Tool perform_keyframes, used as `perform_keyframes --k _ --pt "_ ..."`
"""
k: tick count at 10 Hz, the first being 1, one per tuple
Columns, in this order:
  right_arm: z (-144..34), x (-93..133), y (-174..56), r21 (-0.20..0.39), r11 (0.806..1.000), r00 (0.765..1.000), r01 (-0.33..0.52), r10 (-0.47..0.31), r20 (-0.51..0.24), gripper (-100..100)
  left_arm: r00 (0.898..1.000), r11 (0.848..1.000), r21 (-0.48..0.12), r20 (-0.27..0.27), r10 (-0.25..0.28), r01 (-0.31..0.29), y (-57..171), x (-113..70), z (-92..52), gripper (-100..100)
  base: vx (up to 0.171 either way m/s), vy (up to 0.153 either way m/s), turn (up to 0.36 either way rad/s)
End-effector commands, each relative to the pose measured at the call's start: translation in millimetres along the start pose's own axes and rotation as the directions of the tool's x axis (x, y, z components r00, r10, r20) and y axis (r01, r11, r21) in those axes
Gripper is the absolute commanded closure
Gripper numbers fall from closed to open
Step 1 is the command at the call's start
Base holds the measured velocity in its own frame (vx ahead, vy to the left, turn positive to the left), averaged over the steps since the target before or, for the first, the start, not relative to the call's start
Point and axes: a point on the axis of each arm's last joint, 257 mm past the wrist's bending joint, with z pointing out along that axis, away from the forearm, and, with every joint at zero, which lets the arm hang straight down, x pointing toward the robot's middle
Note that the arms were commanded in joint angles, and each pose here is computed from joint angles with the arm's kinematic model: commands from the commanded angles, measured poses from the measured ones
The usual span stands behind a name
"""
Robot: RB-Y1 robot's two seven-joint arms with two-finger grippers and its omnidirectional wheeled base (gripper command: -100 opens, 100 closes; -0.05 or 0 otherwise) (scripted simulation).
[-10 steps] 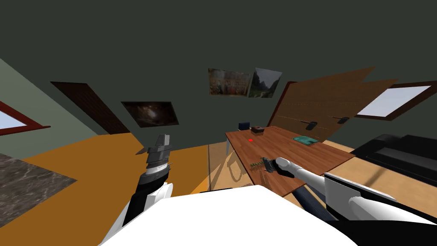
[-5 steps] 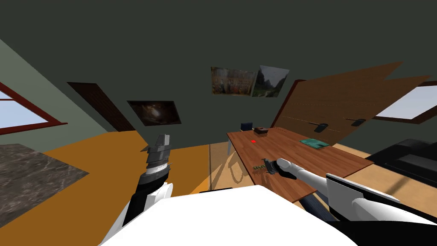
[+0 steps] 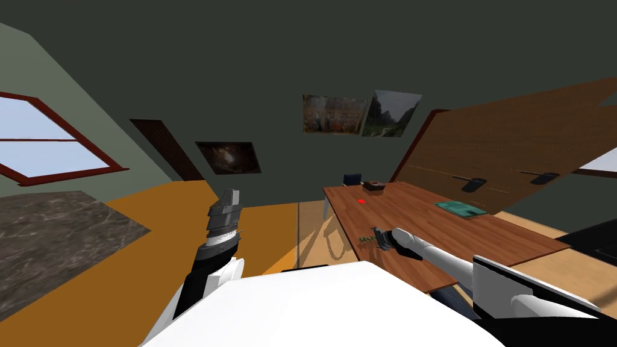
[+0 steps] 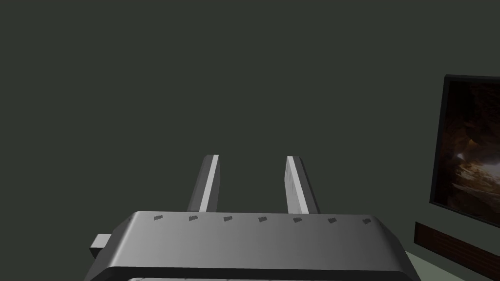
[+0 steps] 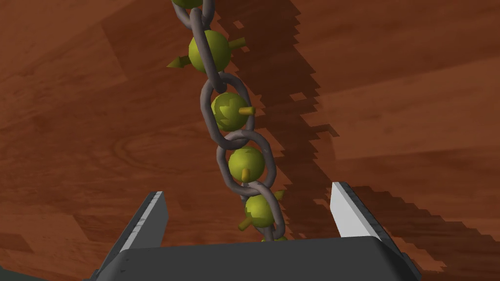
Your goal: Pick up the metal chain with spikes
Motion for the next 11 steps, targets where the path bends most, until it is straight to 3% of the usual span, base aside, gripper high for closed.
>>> perform_keyframes --k 1,2,6,11 --pt "-0.3 2 1 -0.001 1.0 1.0 0.005 -0.005 -0.008 -100 1.0 1.0 0.0 0.0 0.0 0.0 0 0.0 0.0 0 -0.009 -0.018 -0.004" --pt "-0.6 1 9 0.001 0.999 0.999 -0.032 0.032 -0.004 -100 1.0 1.0 0.0 0.0 0.0 0.0 0 0.0 0.0 0 -0.02 -0.022 0.185" --pt "-1.8 6 19 -0.004 0.999 0.999 -0.041 0.04 -0.025 -100 1.0 1.0 0.0 0.0 0.0 0.0 0 0.0 0.0 0 -0.021 -0.027 0.081" --pt "-8.5 15 40 0.011 0.993 0.992 -0.12 0.121 -0.047 -100 1.0 1.0 0.0 0.0 0.0 0.0 0 0.0 0.0 0 -0.023 -0.034 0.129"
